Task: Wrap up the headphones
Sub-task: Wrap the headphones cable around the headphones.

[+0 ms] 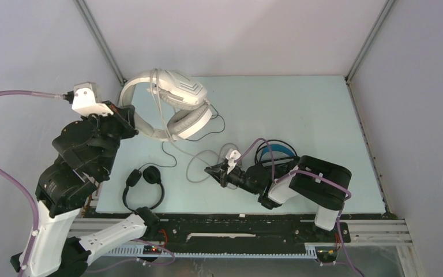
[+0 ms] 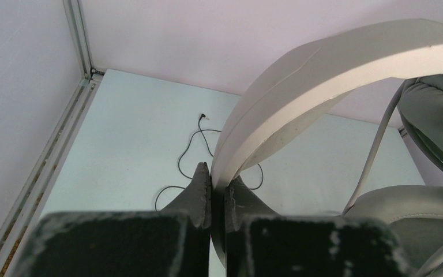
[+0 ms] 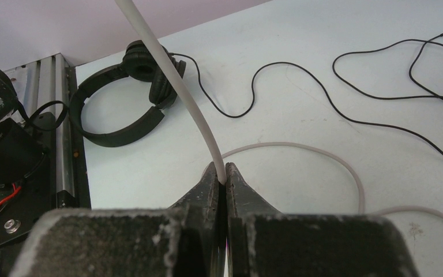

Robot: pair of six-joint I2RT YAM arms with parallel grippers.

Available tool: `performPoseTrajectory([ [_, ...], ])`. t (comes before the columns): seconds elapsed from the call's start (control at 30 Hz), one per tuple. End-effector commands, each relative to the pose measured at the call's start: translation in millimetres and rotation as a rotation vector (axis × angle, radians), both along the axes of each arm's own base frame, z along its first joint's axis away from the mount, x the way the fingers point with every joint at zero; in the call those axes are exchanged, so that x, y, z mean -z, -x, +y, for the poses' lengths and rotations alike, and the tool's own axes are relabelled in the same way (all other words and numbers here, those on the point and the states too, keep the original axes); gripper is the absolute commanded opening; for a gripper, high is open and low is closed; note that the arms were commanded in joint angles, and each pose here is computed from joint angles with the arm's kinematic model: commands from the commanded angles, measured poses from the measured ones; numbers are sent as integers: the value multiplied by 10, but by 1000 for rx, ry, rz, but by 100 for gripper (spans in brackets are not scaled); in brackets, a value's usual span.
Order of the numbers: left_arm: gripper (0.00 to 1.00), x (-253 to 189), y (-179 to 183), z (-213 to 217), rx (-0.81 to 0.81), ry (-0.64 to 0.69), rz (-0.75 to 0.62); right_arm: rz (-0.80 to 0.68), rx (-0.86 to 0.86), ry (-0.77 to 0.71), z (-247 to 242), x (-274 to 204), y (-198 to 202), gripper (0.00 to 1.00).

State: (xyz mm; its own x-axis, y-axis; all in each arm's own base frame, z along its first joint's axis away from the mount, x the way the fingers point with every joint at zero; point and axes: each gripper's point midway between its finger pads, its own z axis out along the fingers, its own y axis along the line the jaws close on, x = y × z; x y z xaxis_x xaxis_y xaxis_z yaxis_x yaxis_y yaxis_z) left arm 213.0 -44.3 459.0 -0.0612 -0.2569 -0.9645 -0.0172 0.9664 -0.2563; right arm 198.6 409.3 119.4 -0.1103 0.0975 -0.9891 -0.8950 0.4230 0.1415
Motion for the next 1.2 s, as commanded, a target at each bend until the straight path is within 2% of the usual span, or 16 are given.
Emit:
performPoseTrajectory([
  [0.0, 0, -504, 80, -93, 86, 116, -150, -3, 9, -30, -27, -49, -45, 0],
  [0.13, 0, -293, 136, -288, 222, -11, -71, 15, 39, -47, -95, -111, -165, 0],
  [0.27, 0, -25, 176, -289, 260, -122, -7, 54, 101, -74, -262, -265, -444, 0],
  [0.4, 0, 215, 218, -412, 364, -227, 21, 104, 126, -36, -333, -314, -666, 0],
  [0.5, 0, 449, 270, -584, 499, -337, 52, 153, 138, -44, -393, -496, -799, 0],
  [0.6, 0, 720, 243, -598, 532, -442, 110, 158, 146, -50, -464, -759, -879, 0],
  [0.73, 0, 1045, 176, -648, 578, -557, 155, 191, 86, -17, -489, -972, -832, 0],
  [0.97, 0, 1139, 68, -608, 557, -672, 85, 293, -10, -24, -559, -1234, -508, 0],
  [1.17, 0, 1424, -54, -616, 559, -842, 78, 346, -76, -47, -649, -1563, -241, 0],
])
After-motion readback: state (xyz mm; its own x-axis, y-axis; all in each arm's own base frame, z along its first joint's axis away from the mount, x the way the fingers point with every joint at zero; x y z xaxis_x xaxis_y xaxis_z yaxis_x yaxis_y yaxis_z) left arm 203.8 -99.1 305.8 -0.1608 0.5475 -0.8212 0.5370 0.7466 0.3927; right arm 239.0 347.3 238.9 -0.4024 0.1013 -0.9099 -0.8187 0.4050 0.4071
